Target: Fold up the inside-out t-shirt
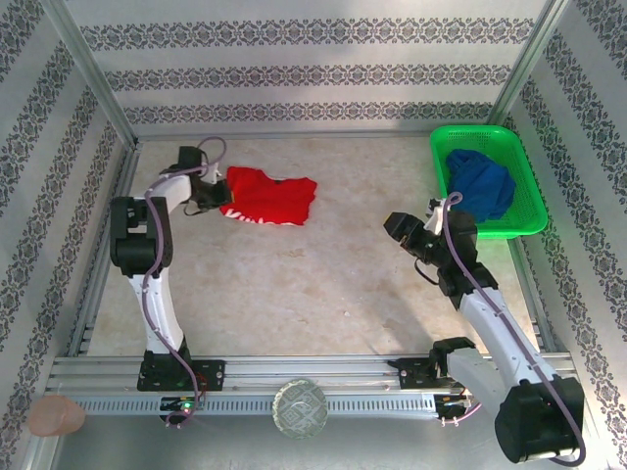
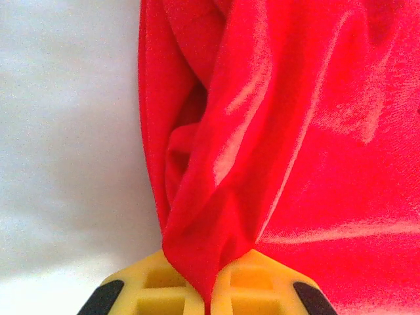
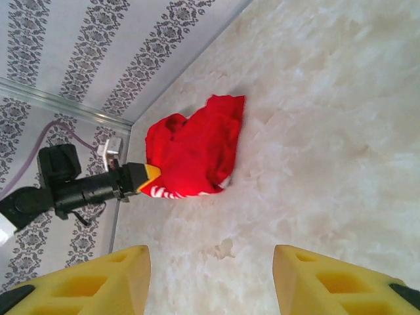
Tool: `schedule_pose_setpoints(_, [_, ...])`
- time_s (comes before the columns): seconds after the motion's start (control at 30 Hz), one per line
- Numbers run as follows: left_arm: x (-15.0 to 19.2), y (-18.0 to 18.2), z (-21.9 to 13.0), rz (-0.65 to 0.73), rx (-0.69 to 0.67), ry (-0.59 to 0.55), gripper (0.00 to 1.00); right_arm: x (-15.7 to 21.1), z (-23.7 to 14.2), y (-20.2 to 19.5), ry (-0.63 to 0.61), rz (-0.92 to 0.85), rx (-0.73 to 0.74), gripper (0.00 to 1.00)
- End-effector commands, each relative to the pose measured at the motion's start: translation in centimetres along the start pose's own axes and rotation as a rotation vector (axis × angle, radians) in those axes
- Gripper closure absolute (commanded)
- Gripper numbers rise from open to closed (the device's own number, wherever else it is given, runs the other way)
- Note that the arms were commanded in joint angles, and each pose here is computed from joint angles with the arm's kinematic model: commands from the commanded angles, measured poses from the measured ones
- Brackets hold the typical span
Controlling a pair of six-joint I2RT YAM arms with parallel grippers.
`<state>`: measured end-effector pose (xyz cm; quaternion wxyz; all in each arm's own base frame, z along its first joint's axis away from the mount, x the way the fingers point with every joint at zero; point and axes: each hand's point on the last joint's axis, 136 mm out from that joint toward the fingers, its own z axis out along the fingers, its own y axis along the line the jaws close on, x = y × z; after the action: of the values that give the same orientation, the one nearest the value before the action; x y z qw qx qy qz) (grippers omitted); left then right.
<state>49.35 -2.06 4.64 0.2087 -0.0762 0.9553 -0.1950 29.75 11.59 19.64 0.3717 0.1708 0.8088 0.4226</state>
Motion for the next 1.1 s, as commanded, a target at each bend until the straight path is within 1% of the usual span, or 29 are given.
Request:
schedule_pose_setpoints(0.0, [-0.1, 4.5, -2.2, 0.057, -0.142, 0.071, 1.0, 1.1, -0.5, -1.3, 0.035, 0.002, 0.043, 0.46])
schedule_pose_setpoints(0.17, [-2.3, 10.1, -3.5, 0.049, -0.27, 0.092, 1.0, 1.7, -0.7, -1.7, 0.054, -0.001, 0.054, 0.46])
schedule_pose_setpoints(0.3, [-4.0, 12.6, -4.1, 0.031, -0.319, 0.093, 0.99, 1.9, -0.7, -1.8, 0.067, -0.003, 0.061, 0.45])
schedule_pose_setpoints(0.33, [-4.4, 12.7, -4.2, 0.026, -0.32, 0.093, 0.92, 1.9, -0.7, -1.8, 0.069, -0.004, 0.061, 0.44])
schedule_pose_setpoints(0.37, [-4.7, 12.8, -4.5, 0.023, -0.327, 0.093, 0.8, 1.9, -0.7, -1.7, 0.07, -0.008, 0.061, 0.41])
schedule_pose_setpoints(0.47, [-6.0, 12.7, -6.2, 0.021, -0.358, 0.058, 0.37, 1.7, -0.9, -1.5, 0.067, -0.015, 0.061, 0.32])
schedule_pose_setpoints(0.53, [-6.9, 12.2, -7.8, 0.014, -0.358, 0.011, 0.01, 1.5, -1.0, -1.4, 0.063, -0.019, 0.067, 0.26])
schedule_pose_setpoints(0.67, [-8.3, 11.2, -11.5, -0.008, -0.364, -0.08, 0.0, 1.3, -1.2, -1.3, 0.061, -0.037, 0.078, 0.18])
schedule_pose_setpoints(0.7, [-8.5, 11.0, -12.6, -0.017, -0.367, -0.105, 0.0, 1.2, -1.2, -1.5, 0.059, -0.045, 0.093, 0.14])
schedule_pose_setpoints(0.73, [-8.8, 10.7, -13.4, -0.026, -0.368, -0.128, 0.0, 1.0, -1.3, -1.6, 0.053, -0.056, 0.107, 0.08])
schedule_pose_setpoints(0.8, [-9.5, 9.5, -15.8, -0.039, -0.359, -0.214, 0.0, 0.5, -1.6, -2.0, 0.041, -0.083, 0.146, 0.02])
schedule_pose_setpoints(0.93, [-10.4, 5.9, -20.8, -0.051, -0.283, -0.421, 0.0, -1.3, -2.5, -2.8, -0.014, -0.133, 0.238, 0.02])
schedule_pose_setpoints(1.07, [-9.4, 1.7, -24.6, -0.016, -0.185, -0.57, 0.0, -3.3, -3.4, -3.6, -0.081, -0.175, 0.336, 0.01])
